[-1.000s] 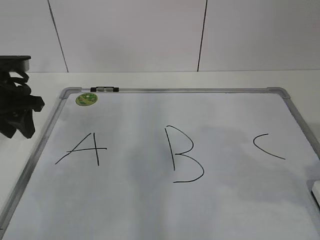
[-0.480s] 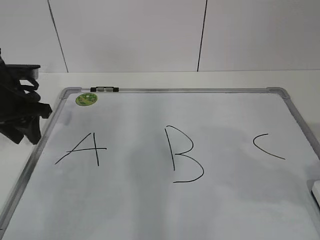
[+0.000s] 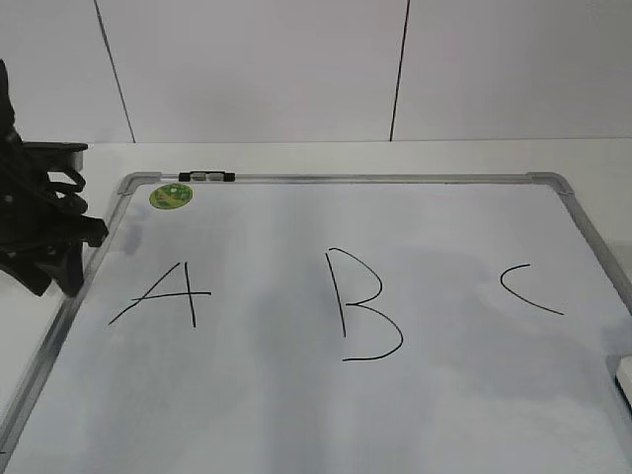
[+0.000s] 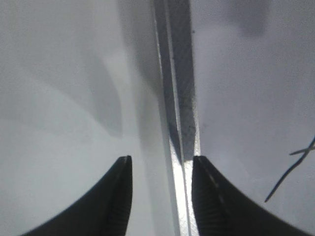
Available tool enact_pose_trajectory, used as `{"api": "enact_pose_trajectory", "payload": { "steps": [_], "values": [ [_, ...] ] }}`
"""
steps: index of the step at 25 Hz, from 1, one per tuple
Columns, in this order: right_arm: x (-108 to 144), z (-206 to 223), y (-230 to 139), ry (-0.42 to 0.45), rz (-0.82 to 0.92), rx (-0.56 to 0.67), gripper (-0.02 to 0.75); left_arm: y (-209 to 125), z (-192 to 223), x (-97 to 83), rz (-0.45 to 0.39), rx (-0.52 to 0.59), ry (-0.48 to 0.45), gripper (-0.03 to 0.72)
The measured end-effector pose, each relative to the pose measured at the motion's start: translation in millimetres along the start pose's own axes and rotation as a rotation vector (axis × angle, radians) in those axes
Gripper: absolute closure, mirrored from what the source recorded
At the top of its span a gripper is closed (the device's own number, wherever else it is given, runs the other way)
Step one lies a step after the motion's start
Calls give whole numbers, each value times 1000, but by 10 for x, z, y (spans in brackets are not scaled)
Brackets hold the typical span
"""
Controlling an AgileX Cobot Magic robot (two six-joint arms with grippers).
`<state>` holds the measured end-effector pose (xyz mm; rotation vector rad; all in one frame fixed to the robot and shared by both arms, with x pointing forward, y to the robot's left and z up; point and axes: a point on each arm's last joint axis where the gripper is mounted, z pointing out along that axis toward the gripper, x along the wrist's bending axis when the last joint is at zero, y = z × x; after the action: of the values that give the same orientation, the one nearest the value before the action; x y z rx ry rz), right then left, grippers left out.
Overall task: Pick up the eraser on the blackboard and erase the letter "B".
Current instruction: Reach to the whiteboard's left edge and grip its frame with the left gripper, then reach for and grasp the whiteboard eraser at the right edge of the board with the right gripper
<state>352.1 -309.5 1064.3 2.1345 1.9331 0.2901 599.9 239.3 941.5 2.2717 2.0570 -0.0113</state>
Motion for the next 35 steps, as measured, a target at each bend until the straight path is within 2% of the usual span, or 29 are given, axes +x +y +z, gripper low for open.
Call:
{"api": "enact_pose_trajectory", "payload": {
  "steps": [4, 10, 19, 35],
  "values": [
    [0, 0, 0, 0, 0, 0, 190, 5, 88, 4, -1, 24, 1, 396],
    [0, 0, 0, 0, 0, 0, 190, 10, 122, 6, -2, 32, 2, 453],
    [0, 0, 0, 0, 0, 0, 190, 13, 119, -15, -16, 31, -14, 652],
    [0, 0, 0, 0, 0, 0, 190, 10, 115, 18, -16, 39, 9, 660]
  ]
}}
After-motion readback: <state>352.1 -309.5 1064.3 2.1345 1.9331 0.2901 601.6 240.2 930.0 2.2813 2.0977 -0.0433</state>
